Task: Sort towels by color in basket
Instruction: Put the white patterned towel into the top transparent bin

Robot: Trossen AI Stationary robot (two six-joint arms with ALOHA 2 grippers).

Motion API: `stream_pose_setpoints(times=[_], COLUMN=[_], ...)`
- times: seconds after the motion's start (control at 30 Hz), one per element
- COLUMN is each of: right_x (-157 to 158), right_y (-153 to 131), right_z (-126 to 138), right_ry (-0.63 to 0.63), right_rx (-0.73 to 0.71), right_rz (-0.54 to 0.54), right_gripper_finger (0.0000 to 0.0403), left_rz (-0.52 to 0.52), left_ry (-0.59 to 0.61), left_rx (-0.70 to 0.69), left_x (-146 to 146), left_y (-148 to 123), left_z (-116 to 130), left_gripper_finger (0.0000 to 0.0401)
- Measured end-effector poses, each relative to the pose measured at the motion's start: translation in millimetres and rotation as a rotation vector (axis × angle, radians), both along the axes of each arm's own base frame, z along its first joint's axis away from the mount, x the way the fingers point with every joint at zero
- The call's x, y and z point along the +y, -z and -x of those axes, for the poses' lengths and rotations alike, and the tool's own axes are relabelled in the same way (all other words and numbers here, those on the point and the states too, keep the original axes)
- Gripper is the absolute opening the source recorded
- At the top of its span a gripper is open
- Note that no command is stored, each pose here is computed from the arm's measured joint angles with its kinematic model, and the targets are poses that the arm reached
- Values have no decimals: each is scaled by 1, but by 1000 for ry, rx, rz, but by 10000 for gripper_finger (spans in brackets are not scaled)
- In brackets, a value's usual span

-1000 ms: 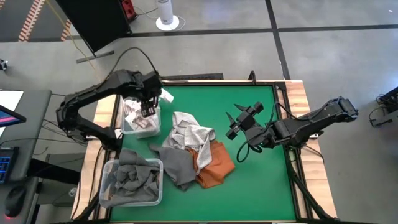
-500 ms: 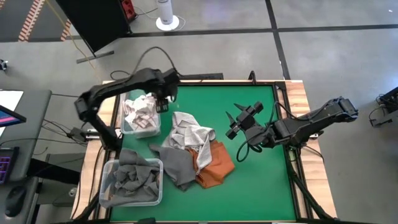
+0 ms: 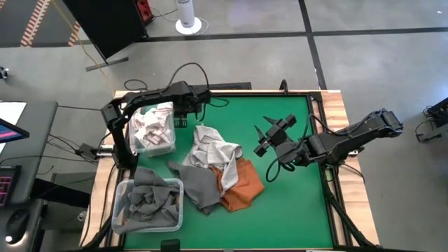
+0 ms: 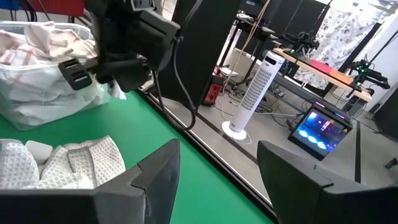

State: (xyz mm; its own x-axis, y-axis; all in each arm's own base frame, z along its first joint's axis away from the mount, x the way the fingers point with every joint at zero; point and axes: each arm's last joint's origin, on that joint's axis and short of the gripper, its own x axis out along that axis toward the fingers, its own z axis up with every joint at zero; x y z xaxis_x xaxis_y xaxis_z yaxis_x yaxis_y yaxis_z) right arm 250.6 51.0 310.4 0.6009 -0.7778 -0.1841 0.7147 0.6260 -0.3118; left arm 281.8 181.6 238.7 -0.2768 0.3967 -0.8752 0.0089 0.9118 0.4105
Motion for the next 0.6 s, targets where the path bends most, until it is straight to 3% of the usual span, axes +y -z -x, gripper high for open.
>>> stream_pose_setpoints(times=[0.07,0.13,0.23,0.4,0.5,0.6], right_x=[0,0,0,0,0,0], right_y=[0,0,0,0,0,0], right_z=[0,0,0,0,0,0], right_ry=[0,0,0,-1,-1,-1], right_rx=[0,0,0,0,1,2], right_rz=[0,0,0,0,1,2], right_gripper_finger=[244,244,244,244,244,244], left_rz=[-15,-36,-67,-161,-239,-264], left_ry=[5,12,40,87,66,-36], left_rx=[22,39,2,-247,-346,-389], left_x=[-1,-4,-10,-27,-39,-52], left_y=[-3,-5,-17,-77,-118,-154], left_z=[1,0,-6,-12,-2,23], left_gripper_finger=[42,13,4,2,1,1])
